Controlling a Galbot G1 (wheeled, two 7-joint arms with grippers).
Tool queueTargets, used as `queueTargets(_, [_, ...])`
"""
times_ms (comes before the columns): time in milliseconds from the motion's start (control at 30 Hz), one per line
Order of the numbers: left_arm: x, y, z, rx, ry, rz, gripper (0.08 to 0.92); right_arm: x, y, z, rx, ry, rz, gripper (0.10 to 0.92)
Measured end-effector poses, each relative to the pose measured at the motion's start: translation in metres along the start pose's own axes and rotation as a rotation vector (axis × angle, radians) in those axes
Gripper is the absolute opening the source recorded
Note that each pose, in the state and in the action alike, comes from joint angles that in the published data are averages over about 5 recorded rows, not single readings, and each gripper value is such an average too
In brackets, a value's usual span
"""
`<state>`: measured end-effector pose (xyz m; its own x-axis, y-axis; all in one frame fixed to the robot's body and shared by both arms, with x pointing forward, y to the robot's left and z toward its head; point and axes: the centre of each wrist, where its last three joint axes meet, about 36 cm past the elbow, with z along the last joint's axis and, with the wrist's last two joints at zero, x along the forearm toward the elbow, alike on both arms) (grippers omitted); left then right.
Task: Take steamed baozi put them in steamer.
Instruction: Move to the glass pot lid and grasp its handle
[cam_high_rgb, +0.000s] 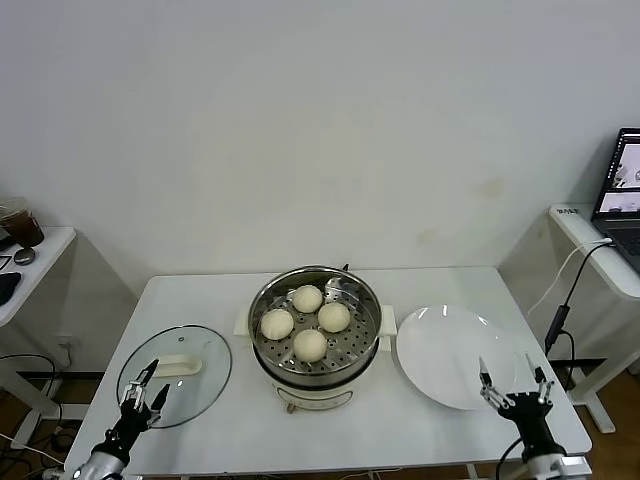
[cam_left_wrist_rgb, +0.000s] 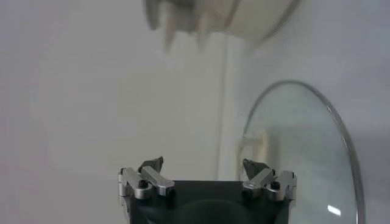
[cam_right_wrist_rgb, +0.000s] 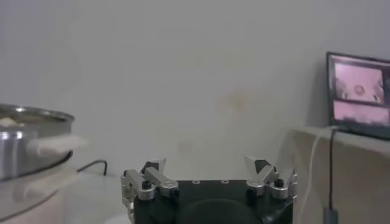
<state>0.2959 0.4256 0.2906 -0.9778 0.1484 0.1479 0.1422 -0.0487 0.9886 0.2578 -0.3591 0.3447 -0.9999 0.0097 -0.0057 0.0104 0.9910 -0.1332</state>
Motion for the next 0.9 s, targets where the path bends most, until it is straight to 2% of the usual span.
queueTargets(333, [-0.040, 0.001, 0.020, -0.110, -0.013, 0.009, 0.823, 0.016, 0.006, 0.011, -0.019, 0.044, 0.017, 0.823])
queueTargets(667, [-0.074, 0.001, 0.026, -0.139, -0.001, 0.011, 0.817, 0.023, 0.008, 0.018, -0.023, 0.070, 0.022, 0.823])
queueTargets(767, [-0.083, 0.001, 0.027, -0.137, 0.003, 0.018, 0.764, 0.024, 0.009, 0.018, -0.023, 0.074, 0.021, 0.823])
queueTargets(900, [-0.091, -0.004, 0.028, -0.131, 0.010, 0.029, 0.646, 0.025, 0.011, 0.019, -0.024, 0.079, 0.015, 0.823])
